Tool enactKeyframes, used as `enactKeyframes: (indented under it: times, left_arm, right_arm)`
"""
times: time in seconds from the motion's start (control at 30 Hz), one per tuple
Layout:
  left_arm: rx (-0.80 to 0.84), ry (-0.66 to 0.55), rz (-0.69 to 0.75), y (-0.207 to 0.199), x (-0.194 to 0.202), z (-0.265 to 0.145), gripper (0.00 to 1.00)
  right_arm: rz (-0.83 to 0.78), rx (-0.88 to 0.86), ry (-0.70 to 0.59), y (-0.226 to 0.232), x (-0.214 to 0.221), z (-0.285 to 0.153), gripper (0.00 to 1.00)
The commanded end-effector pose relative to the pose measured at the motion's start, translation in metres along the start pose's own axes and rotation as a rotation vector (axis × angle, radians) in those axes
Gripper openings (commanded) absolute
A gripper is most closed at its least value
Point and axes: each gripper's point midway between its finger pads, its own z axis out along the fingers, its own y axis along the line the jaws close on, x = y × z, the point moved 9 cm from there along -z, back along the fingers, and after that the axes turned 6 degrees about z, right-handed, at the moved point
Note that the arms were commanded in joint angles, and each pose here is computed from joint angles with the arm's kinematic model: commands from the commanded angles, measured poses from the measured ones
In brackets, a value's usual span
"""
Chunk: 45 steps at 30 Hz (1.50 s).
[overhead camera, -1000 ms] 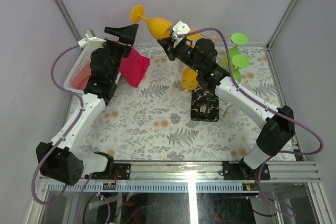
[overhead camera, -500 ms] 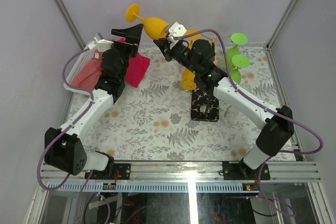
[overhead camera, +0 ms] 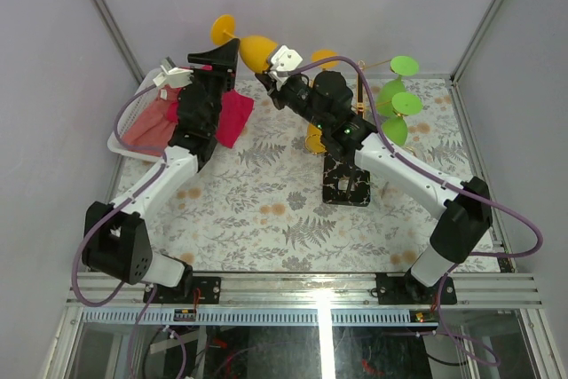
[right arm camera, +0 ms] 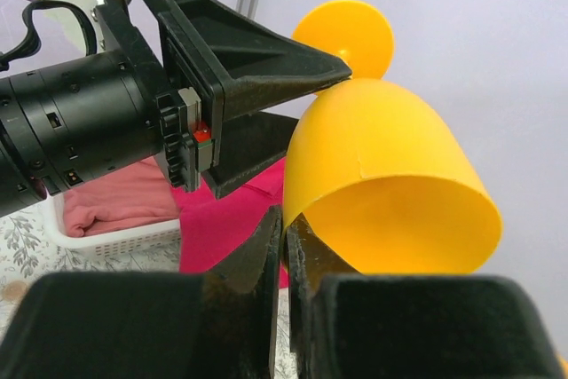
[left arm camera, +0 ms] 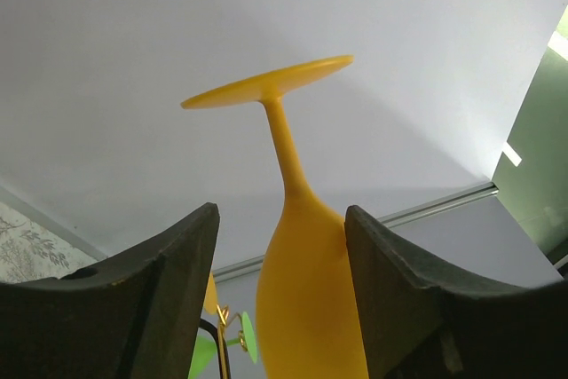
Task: Place the wine glass upside down on the wine glass rack
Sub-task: Turn the wine glass upside down at the wine rack.
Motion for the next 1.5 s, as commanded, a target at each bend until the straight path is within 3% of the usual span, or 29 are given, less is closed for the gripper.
enactKeyframes:
  times: [0.0, 0.5, 0.7, 1.23, 1.4, 1.47]
  left_arm:
    - [0.059, -0.036, -0.033, -0.009, -0.001, 0.006, 0.55]
    - [0.069, -0.068, -0.048, -0.009, 0.0, 0.015, 0.53]
    - [0.086, -0.068, -0.05, -0.011, 0.003, 0.021, 0.48]
    - [0.133, -0.063, -0.029, -0.012, 0.005, 0.021, 0.16]
    - [0.185, -0.056, -0.002, -0.016, 0.004, 0.019, 0.01]
    - [0.199, -0.057, 0.034, -0.017, 0.004, 0.018, 0.0]
  right_arm:
    - [-0.036, 0.029, -0.104, -0.004, -0.034, -0.003, 0.0]
    - [-0.062, 0.024, -0.076, 0.0, -0.028, -0.014, 0.0]
    - [-0.071, 0.021, -0.066, 0.002, -0.027, -0.017, 0.0]
    - [-0.068, -0.003, -0.068, 0.005, -0.026, -0.015, 0.0]
    - [-0.065, 0.022, -0.063, 0.004, -0.027, -0.019, 0.14]
    - [-0.07, 0.033, -0.058, 0.003, -0.026, -0.021, 0.17]
